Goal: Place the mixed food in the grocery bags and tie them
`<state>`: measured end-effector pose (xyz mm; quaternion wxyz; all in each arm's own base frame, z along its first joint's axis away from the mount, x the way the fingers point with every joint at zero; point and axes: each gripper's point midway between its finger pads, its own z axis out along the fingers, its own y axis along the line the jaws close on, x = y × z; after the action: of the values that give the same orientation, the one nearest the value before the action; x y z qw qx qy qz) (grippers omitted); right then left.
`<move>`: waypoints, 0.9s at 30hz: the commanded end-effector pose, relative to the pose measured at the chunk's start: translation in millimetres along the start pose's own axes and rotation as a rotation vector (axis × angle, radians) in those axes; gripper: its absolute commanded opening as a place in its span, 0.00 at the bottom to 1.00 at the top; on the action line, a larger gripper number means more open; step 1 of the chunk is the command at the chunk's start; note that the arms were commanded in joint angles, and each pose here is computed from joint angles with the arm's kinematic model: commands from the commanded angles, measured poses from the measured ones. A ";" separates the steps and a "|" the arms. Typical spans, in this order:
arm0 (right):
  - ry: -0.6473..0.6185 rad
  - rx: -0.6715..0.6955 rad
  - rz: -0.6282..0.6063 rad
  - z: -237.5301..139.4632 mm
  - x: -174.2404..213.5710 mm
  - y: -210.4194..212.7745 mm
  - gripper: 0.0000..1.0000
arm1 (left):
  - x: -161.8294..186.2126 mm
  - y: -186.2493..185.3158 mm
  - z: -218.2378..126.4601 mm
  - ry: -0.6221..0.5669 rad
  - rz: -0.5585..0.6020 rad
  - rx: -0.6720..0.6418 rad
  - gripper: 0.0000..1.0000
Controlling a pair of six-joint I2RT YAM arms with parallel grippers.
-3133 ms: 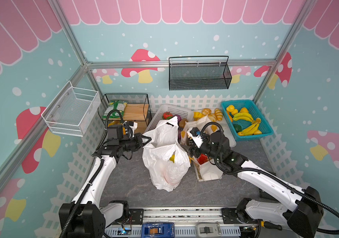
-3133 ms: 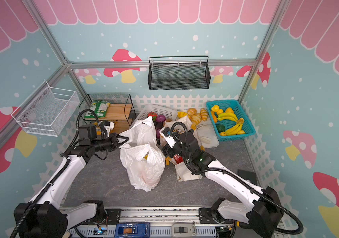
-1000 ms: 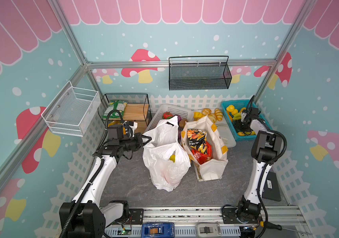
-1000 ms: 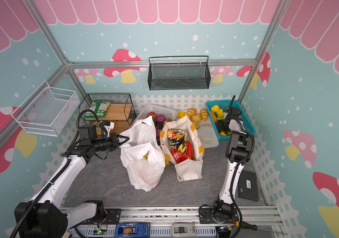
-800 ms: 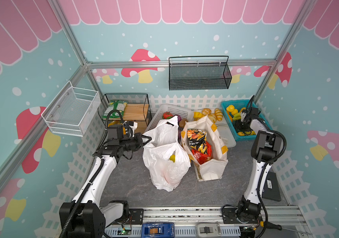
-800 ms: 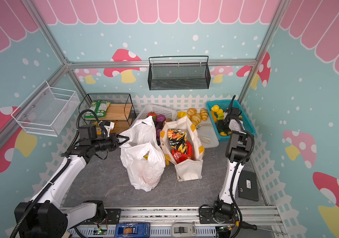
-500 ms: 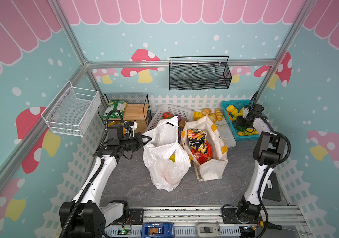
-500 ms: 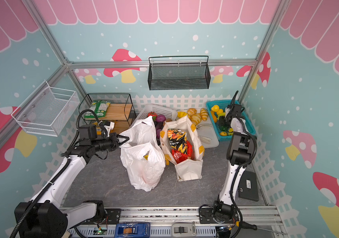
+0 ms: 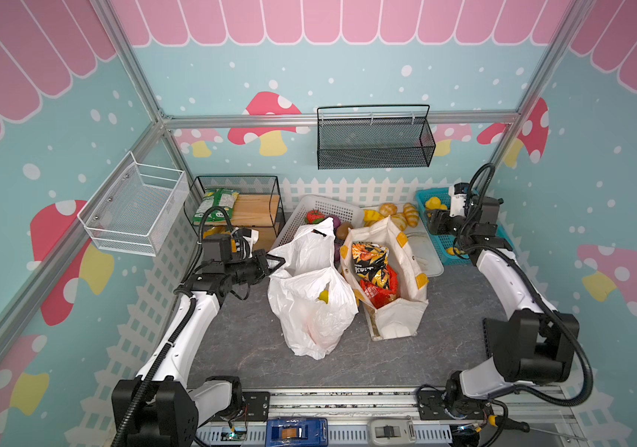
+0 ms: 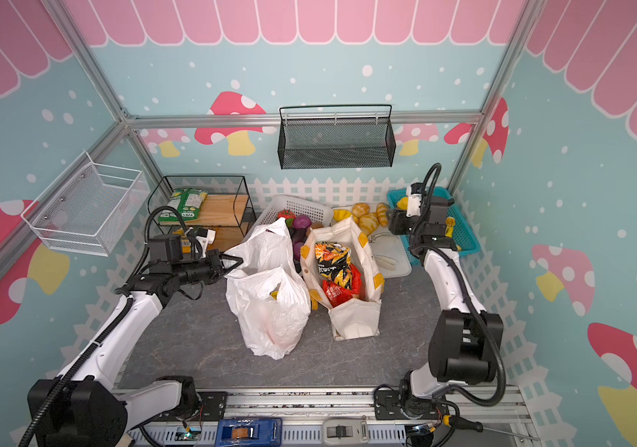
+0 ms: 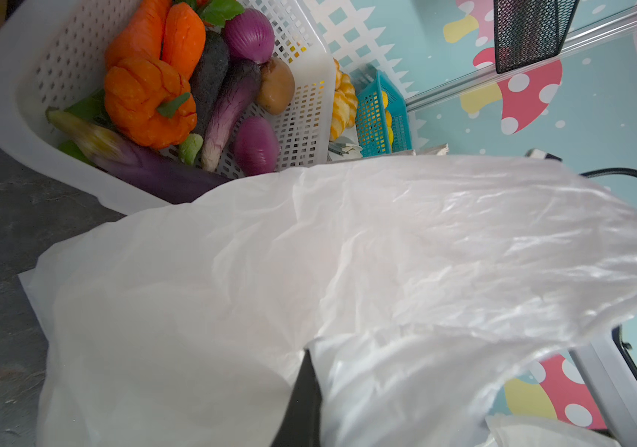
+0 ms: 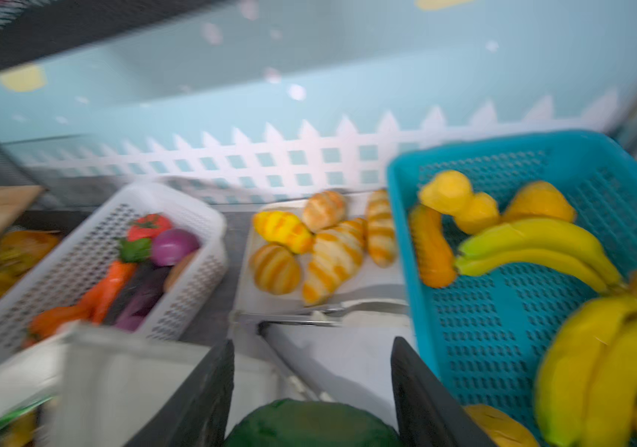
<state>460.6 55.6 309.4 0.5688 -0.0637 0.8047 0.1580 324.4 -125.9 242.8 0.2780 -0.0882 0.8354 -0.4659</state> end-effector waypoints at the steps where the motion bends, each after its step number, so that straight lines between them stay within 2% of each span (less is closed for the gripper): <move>1: -0.155 -0.211 -0.104 -27.9 -32.3 87.9 0.34 | -0.4 -2.8 -0.6 -0.001 0.002 0.017 0.00; 5: -0.114 -0.475 -0.216 -43.8 0.4 187.1 0.34 | -0.2 -1.7 -0.9 -0.004 0.002 0.014 0.00; 9: -0.022 -0.612 -0.334 -46.7 49.5 246.1 0.33 | -0.1 -1.3 -0.1 -0.002 -0.004 0.015 0.00; 13: 0.051 -0.707 -0.408 -38.9 90.6 282.7 0.33 | -0.9 -2.6 -0.2 -0.004 -0.006 0.021 0.00; 19: 0.116 -0.876 -0.540 -38.5 131.0 349.5 0.33 | 1.0 -1.0 1.2 0.000 -0.009 0.021 0.00; 22: 0.154 -0.924 -0.551 -31.3 149.5 367.9 0.34 | 1.4 -3.3 1.3 0.003 -0.006 0.027 0.00; 27: 0.230 -0.899 -0.578 -9.8 186.1 370.0 0.39 | 1.8 -3.7 0.2 0.000 -0.003 0.028 0.00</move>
<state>278.3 411.4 220.2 0.4181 -0.5207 0.6659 0.3326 324.4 -126.7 242.1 0.2740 -0.0939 0.8328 -0.4718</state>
